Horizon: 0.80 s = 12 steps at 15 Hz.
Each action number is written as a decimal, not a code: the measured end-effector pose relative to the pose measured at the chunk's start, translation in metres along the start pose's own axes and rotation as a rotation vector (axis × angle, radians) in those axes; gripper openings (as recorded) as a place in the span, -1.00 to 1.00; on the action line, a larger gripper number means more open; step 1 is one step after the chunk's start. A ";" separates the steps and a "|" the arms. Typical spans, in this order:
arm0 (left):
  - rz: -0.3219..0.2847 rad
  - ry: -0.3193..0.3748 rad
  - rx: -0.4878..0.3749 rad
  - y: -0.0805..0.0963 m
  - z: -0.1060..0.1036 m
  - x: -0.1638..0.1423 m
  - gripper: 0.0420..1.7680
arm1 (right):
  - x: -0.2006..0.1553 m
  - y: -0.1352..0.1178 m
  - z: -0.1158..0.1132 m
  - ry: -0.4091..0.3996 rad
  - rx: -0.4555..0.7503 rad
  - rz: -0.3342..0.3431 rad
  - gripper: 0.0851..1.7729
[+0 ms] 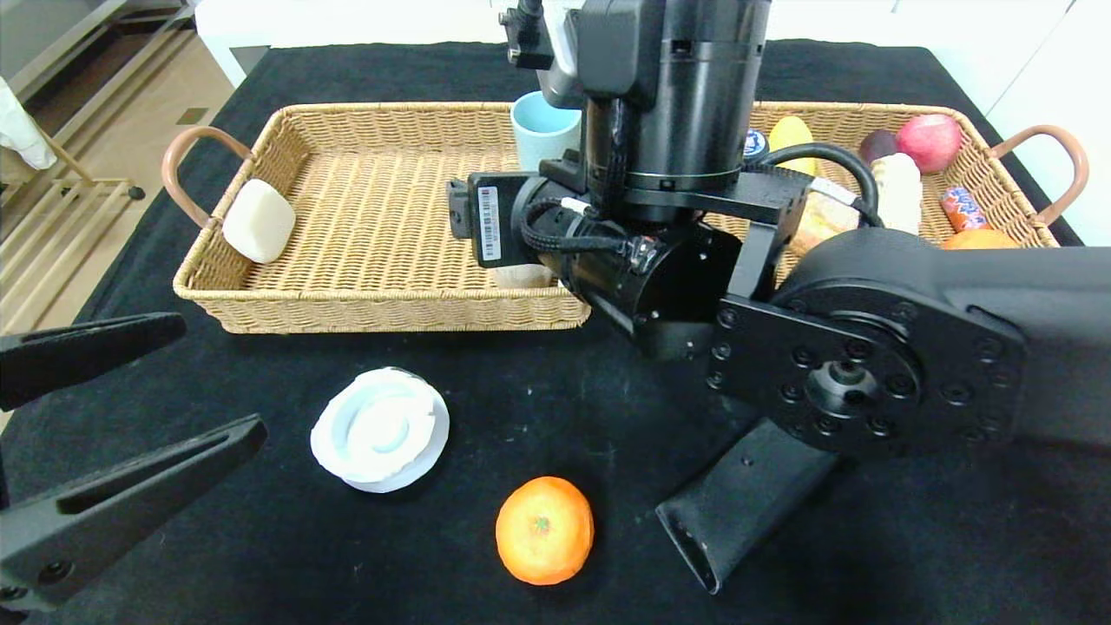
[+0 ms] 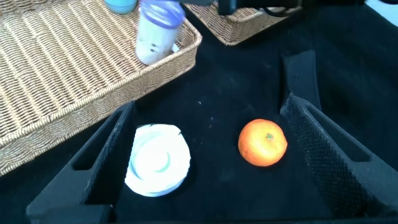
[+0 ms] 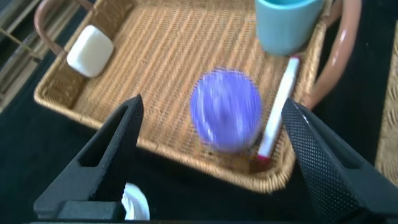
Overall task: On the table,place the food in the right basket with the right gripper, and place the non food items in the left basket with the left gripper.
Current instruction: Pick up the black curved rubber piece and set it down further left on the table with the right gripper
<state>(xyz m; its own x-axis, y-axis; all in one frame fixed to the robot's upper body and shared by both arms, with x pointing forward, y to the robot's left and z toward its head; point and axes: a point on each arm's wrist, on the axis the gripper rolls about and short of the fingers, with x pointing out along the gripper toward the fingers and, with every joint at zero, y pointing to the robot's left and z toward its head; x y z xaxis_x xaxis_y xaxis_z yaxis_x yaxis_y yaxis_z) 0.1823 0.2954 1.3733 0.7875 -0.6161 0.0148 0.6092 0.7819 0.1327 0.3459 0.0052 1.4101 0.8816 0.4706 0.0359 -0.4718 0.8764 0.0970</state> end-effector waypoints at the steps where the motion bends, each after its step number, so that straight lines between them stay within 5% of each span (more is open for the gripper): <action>1: 0.000 0.000 0.000 0.000 0.000 0.000 0.94 | -0.007 0.000 -0.002 0.018 -0.009 -0.010 0.84; 9: 0.000 0.004 -0.001 0.000 -0.001 0.000 0.94 | -0.064 -0.028 -0.012 0.158 -0.076 -0.049 0.89; 12: -0.001 0.011 -0.004 0.000 -0.002 0.001 0.94 | -0.087 -0.050 -0.011 0.273 -0.028 -0.125 0.90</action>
<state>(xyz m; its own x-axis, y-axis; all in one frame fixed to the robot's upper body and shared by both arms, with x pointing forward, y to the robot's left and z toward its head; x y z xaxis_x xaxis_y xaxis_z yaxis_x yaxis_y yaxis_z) 0.1836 0.2949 1.3711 0.7876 -0.6161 0.0038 0.6106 0.7814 0.1289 0.2933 -0.0786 1.3916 0.8982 0.3659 -0.2437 -0.3635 0.9299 0.0566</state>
